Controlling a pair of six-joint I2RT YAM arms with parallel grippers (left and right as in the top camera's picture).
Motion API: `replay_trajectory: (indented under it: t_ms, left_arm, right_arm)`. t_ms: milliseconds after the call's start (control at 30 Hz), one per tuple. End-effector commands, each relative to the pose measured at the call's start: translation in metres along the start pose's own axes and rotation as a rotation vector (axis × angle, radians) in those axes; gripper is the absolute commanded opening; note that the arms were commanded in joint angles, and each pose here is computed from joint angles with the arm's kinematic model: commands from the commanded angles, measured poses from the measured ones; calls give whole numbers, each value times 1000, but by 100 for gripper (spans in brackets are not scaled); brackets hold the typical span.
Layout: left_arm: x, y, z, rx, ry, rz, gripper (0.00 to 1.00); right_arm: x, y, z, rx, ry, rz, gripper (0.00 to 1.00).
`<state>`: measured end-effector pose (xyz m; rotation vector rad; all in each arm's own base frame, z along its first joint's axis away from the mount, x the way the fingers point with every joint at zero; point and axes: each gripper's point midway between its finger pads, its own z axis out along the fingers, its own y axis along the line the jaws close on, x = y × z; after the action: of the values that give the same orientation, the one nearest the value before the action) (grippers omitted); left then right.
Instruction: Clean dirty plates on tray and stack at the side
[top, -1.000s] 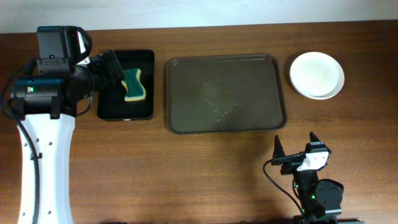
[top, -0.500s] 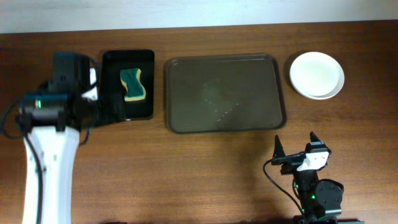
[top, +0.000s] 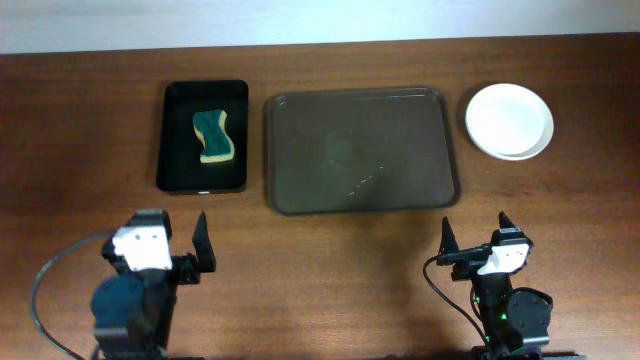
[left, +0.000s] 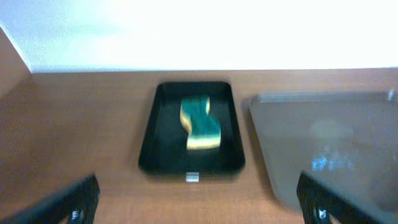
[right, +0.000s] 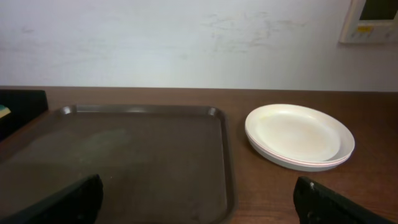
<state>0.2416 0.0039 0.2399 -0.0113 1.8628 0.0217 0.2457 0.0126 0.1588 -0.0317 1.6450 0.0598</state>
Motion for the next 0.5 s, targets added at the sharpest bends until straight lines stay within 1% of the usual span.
replay_trajectory:
  t_ms: [0, 167, 200, 333, 467]
  left_arm:
    - [22, -1, 6, 7, -99, 17, 99]
    - [18, -1, 9, 4, -300, 15, 100]
    - [17, -1, 9, 3, -367, 14, 99]
    - [18, -1, 9, 0, -451, 13, 99]
    - [25, 7, 10, -46, -447, 3, 99]
  right_arm:
    - [3, -2, 0, 9, 3, -7, 98]
    - [3, -2, 0, 9, 3, -7, 98]
    - [3, -2, 0, 9, 3, -7, 98]
    - [3, -2, 0, 9, 3, -7, 98]
    - [3, -2, 0, 9, 3, -7, 98]
